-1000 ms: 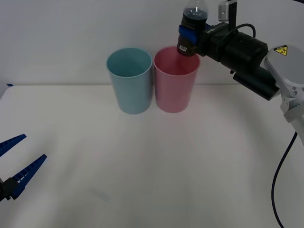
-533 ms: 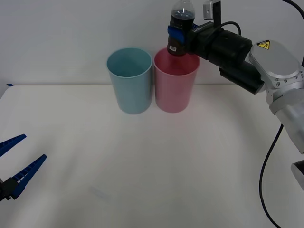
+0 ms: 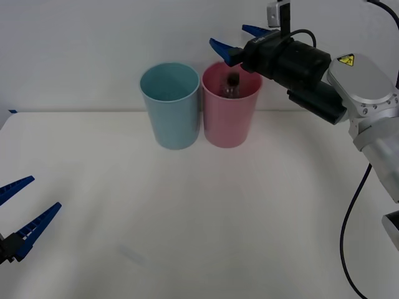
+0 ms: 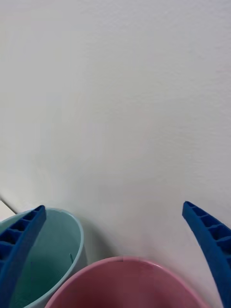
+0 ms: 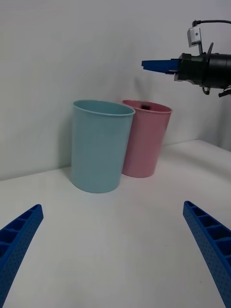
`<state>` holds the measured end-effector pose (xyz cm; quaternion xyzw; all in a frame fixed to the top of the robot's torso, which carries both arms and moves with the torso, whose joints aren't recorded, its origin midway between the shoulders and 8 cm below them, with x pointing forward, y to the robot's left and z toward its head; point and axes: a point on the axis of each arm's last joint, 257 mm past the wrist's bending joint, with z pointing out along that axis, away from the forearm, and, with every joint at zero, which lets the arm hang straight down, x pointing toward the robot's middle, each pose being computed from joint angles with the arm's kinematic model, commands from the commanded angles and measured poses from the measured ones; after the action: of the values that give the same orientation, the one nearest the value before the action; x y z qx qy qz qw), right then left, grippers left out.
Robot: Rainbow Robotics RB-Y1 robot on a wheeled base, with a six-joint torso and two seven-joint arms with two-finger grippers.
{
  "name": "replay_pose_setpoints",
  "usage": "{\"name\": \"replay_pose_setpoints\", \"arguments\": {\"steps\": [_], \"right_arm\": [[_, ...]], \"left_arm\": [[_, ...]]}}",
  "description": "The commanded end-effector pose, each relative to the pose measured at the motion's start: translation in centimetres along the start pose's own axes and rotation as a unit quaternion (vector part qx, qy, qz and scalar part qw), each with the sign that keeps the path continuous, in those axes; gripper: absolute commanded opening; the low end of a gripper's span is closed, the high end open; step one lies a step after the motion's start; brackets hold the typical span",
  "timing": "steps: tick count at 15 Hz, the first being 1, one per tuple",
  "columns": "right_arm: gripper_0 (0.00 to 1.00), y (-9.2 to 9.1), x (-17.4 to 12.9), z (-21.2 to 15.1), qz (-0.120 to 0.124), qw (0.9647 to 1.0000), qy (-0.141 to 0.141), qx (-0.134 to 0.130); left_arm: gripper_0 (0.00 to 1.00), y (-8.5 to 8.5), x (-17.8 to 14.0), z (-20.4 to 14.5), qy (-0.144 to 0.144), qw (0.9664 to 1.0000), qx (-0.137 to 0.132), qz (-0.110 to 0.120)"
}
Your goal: Grasp the object on the table and drop it into the matching bin: aluminum can to the light blue bin, PET bottle to the pink bin.
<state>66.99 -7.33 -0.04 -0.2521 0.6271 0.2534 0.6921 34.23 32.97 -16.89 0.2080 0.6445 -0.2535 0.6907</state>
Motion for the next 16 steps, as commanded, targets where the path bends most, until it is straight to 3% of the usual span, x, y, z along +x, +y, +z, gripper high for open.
{"name": "replay_pose_setpoints", "arguments": {"steps": [1,7,16], "right_arm": [[1.00,0.4,-0.1,-1.0,0.001,0.9999,-0.010,-0.002],[1.00,1.5,0.2,-4.9,-0.002,0.9995,-0.032,-0.007],[1.00,1.0,2.1,-14.9,-0.017,0.9990,-0.037,0.018]], "left_arm": [[1.00,0.0,0.0,0.0,0.000,1.0000,0.000,0.000],[1.00,0.0,0.0,0.0,0.000,1.0000,0.000,0.000],[1.00,0.0,0.0,0.0,0.000,1.0000,0.000,0.000]]}}
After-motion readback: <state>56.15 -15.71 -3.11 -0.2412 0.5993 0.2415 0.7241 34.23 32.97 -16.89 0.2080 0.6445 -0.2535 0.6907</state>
